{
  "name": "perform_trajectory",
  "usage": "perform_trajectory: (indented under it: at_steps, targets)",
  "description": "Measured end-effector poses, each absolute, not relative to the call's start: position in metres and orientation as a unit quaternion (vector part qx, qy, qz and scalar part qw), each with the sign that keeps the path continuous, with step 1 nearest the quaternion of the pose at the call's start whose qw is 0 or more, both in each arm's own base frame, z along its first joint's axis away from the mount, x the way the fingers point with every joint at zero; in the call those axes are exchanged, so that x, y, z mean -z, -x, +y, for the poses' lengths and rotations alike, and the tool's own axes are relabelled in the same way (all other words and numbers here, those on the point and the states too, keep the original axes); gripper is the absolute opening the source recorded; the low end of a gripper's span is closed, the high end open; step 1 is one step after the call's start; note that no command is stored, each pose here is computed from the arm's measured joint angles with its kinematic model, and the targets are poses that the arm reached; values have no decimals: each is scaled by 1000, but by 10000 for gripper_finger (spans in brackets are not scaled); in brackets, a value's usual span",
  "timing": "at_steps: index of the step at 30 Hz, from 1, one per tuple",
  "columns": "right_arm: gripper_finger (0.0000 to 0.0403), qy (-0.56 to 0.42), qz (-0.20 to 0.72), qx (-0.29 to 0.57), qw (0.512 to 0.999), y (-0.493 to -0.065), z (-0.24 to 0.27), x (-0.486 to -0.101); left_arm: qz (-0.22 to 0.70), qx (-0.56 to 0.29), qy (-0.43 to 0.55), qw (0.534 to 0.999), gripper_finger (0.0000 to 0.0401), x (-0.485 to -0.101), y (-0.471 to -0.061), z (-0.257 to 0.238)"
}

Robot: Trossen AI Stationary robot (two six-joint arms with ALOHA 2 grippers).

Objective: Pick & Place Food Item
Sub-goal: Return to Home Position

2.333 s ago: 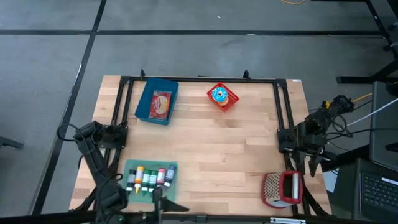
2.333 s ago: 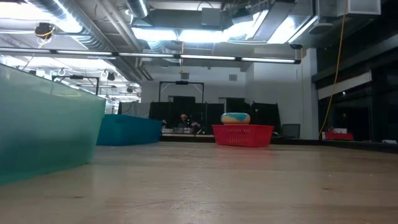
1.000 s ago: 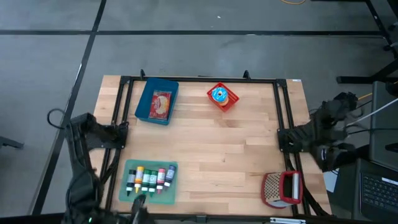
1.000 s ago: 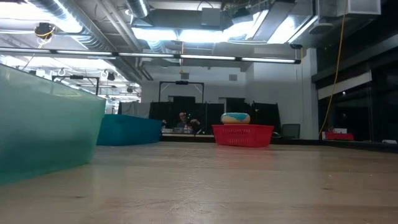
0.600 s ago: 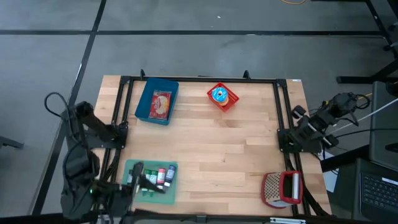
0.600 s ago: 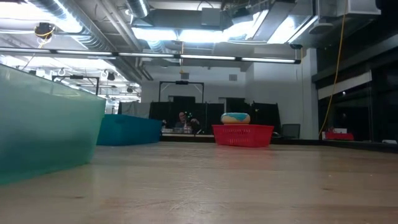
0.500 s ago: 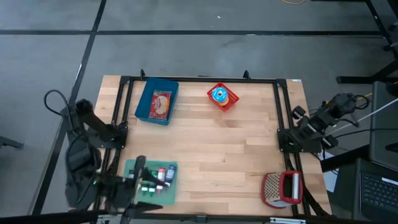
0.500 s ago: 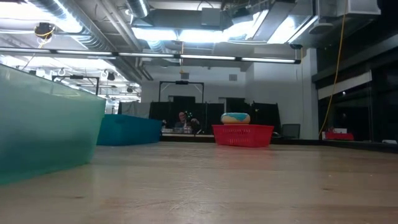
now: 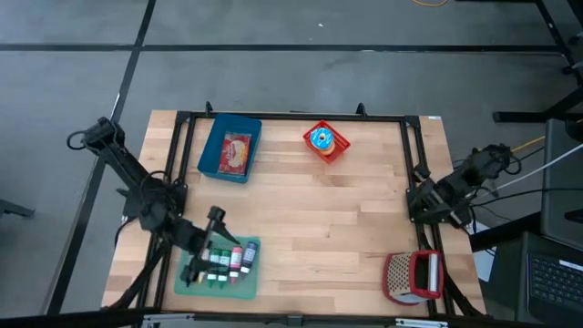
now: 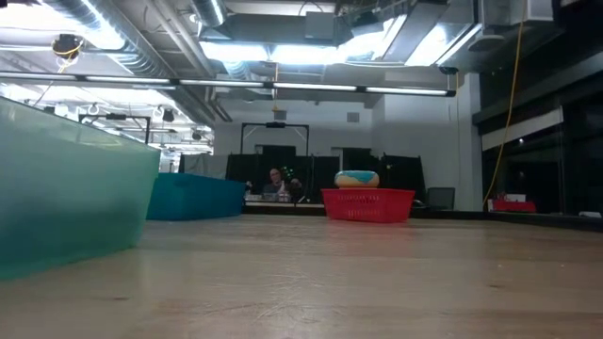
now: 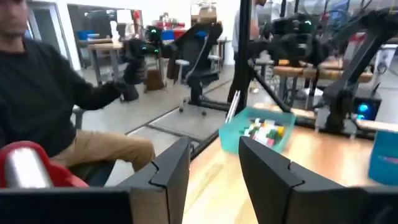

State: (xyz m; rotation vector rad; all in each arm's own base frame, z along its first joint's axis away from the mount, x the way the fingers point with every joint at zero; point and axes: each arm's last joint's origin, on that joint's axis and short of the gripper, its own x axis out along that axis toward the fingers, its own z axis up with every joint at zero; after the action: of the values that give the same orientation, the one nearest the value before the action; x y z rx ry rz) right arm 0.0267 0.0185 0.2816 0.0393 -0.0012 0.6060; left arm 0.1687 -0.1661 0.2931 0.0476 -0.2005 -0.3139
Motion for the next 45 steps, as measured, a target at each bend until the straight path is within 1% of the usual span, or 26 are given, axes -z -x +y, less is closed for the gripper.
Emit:
perform_trajectory:
  at_steps: [1,3,5,7,10,15,18,20,24,28,30,33,36,39,43,45]
  targets:
    - [142,-15,4,-300,954,-29,20,-277,-111,156,-14,981,267,-278,-161,-160]
    - [142,-14,-23,-311,950,-34,24,-276,-124,155,-9,980,267,-252,-148,-150]
    - [142,-11,-25,-323,946,-38,28,-269,-128,142,-3,982,267,-233,-137,-143]
    - [142,-18,-26,-323,946,-44,33,-260,-124,125,2,984,267,-221,-129,-137]
    - [142,-31,-29,-322,946,-54,39,-243,-95,113,-6,989,267,-202,-122,-132]
    - [142,-39,-30,-312,949,-67,47,-216,-60,121,-4,991,267,-175,-111,-122]
    - [142,-42,-18,-303,952,-70,49,-207,-32,131,15,991,267,-158,-105,-115]
    - [142,-39,-11,-303,952,-70,49,-205,-7,125,6,992,267,-152,-105,-115]
    - [142,-28,21,-299,954,-70,49,-198,11,125,-8,992,267,-148,-105,-114]
    - [142,-18,52,-277,959,-71,48,-191,22,129,-20,991,267,-145,-105,-115]
    - [142,-20,41,-287,957,-70,48,-194,37,128,-11,991,267,-142,-105,-114]
    - [142,-2,-1,-325,946,-69,50,-201,45,124,4,991,267,-141,-105,-114]
    - [142,1,-14,-329,944,-69,50,-203,-4,122,18,992,267,-156,-103,-111]
    - [142,-1,-20,-328,945,-68,50,-207,-72,155,-2,985,267,-176,-95,-105]
    - [142,-17,-22,-329,944,-68,49,-209,-63,126,13,990,267,-183,-81,-90]
    - [142,-20,-21,-328,944,-68,49,-209,-64,131,32,989,267,-185,-74,-82]
